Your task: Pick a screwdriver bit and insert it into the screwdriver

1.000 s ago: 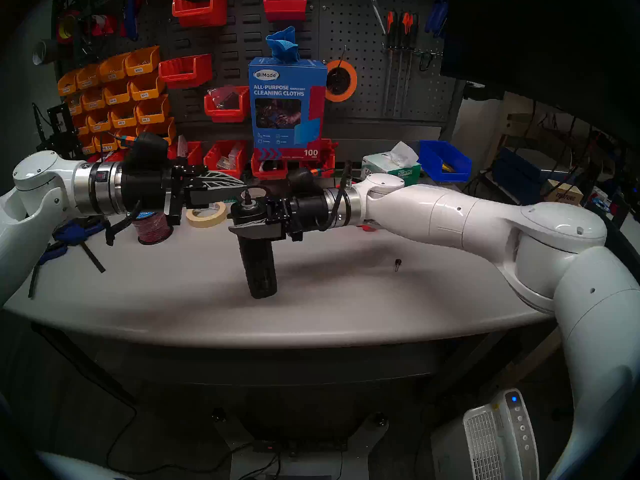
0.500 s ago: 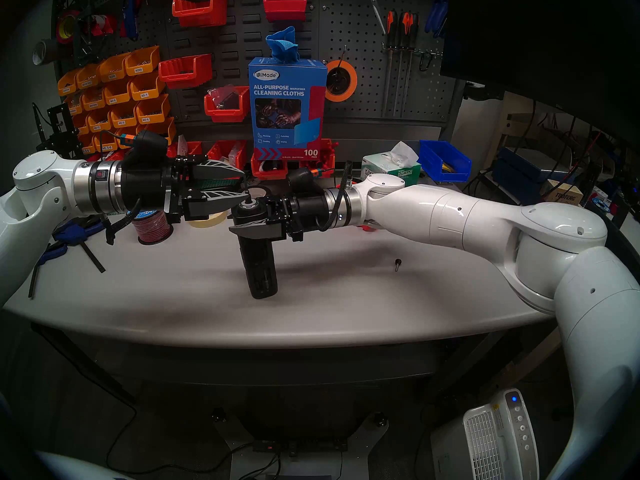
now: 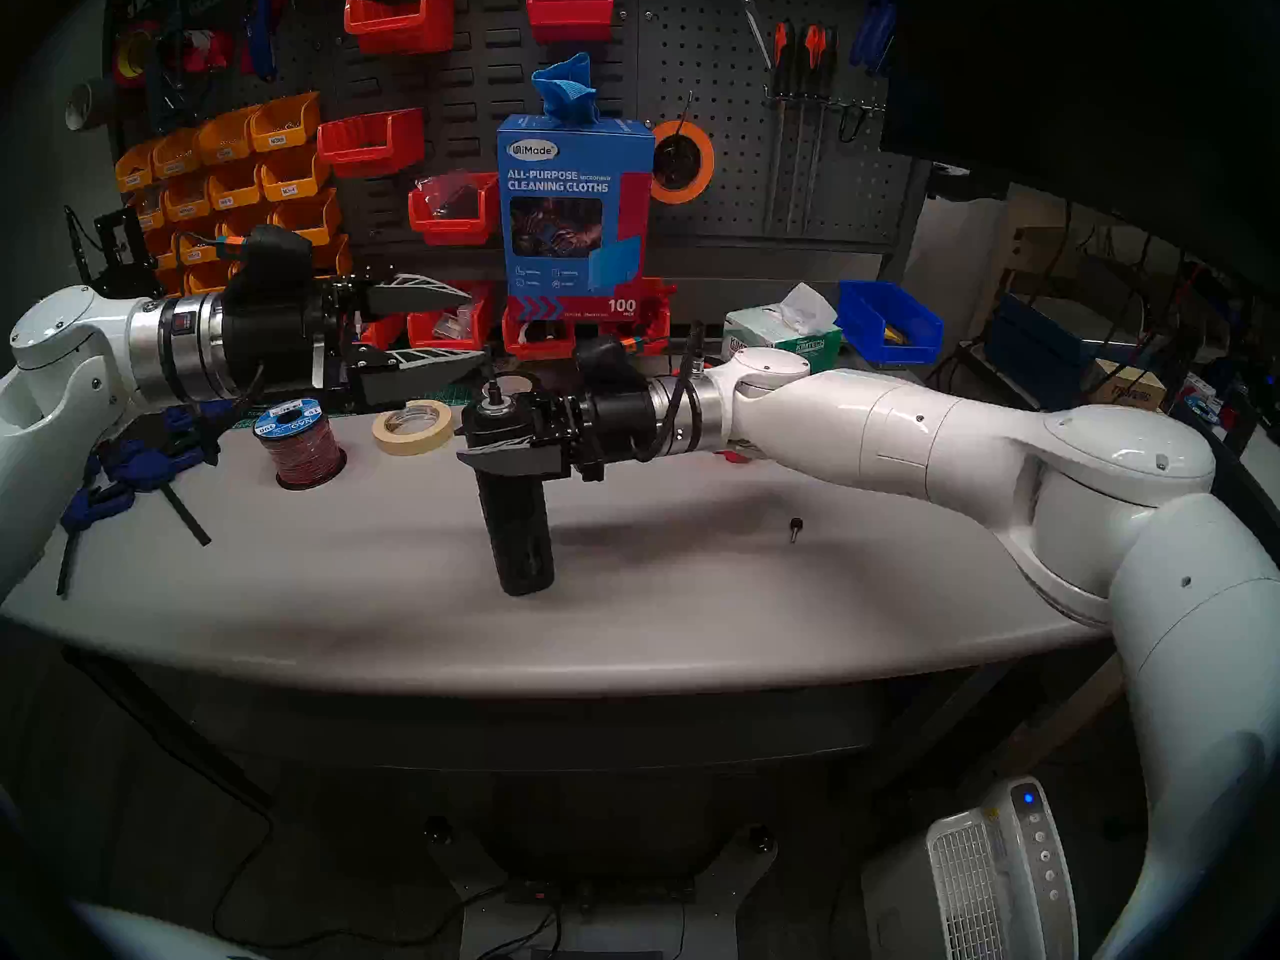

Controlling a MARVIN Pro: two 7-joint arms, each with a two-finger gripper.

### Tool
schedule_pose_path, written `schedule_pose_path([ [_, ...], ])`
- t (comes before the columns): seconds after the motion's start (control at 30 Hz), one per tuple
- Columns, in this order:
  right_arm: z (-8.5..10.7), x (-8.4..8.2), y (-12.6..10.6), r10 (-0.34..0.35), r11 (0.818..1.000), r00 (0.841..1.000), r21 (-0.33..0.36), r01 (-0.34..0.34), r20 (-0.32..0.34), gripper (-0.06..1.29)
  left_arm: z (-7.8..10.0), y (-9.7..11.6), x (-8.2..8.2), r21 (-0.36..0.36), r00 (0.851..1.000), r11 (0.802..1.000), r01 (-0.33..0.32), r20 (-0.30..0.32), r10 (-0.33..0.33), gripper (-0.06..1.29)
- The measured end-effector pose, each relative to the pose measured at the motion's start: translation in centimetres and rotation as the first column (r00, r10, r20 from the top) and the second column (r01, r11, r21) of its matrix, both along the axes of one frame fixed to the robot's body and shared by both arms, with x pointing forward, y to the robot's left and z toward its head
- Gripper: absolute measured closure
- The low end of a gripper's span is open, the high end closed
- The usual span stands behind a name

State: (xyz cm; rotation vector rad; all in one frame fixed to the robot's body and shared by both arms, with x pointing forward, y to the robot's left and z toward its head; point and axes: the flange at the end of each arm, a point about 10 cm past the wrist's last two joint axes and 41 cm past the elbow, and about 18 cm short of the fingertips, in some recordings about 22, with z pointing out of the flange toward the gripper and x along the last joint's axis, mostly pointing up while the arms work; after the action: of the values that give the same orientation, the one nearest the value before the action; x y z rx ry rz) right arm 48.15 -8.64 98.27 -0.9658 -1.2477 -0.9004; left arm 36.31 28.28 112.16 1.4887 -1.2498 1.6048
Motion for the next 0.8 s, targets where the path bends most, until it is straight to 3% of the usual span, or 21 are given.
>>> schedule_pose_path([
  [0.37,0.0,0.2,0.0,-0.022,1.0,1.0,0.002,0.022,0.007,0.59,1.1,1.7,-0.2,-0.037,0.984,0.986,-0.161,0.068,0.163,0.02],
  [0.8,-0.1,0.4,-0.3,-0.054,0.999,0.998,0.008,0.054,0.018,0.59,-3.4,0.7,-0.9,-0.052,0.938,0.941,-0.335,0.072,0.338,0.02],
])
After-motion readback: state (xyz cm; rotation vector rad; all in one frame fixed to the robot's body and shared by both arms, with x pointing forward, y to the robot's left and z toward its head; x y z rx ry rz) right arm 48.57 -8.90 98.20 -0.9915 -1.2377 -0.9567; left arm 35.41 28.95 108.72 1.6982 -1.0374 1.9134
